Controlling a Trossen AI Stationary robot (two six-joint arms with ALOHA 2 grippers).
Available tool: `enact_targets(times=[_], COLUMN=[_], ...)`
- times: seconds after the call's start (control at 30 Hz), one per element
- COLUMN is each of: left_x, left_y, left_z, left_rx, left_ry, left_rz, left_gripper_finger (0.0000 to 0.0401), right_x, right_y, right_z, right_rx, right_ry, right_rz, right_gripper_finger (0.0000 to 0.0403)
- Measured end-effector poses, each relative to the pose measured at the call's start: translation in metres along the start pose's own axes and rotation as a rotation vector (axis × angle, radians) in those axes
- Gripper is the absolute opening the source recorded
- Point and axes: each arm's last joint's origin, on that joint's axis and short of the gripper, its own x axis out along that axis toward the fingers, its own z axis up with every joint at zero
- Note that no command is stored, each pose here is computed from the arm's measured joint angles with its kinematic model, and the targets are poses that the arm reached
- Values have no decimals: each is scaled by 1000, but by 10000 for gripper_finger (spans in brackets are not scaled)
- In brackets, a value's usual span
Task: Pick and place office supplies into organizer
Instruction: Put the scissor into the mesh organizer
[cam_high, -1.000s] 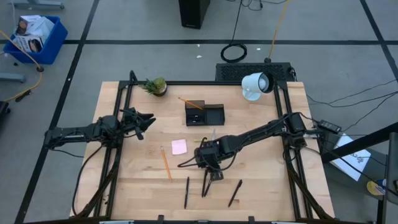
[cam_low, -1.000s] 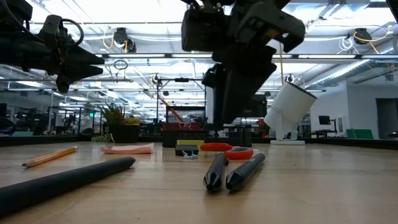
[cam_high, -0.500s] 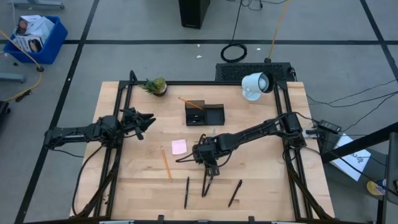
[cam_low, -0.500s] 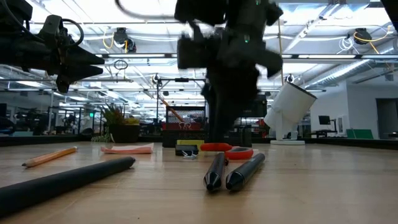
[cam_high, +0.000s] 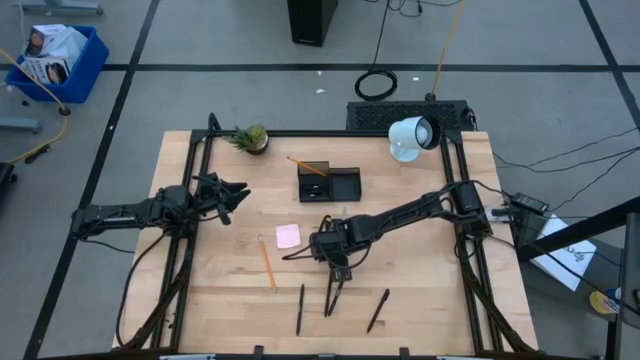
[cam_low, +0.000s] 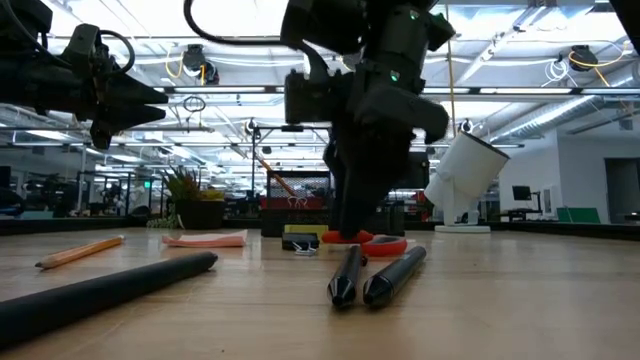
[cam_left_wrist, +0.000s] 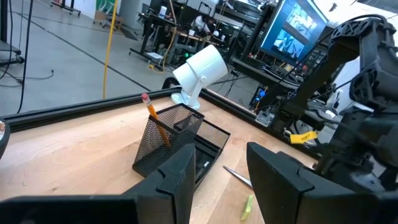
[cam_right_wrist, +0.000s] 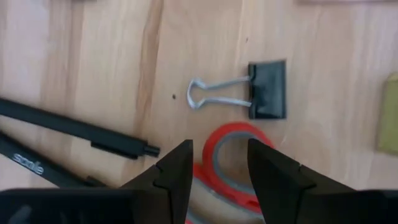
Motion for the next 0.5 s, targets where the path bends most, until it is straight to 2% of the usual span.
enact_targets(times=[0.33,0.5], left_x=[0,0], left_y=[0,0], left_z=[0,0], left_rx=[0,0], left_ry=[0,0], left_rz=[0,0], left_gripper_finger=[147,147], right_x=[11,13], right_y=[-1,-1], right_z=[-11,-11], right_rx=[26,25], right_ry=[5,-21], right_rz=[3,6], right_gripper_finger=[138,98])
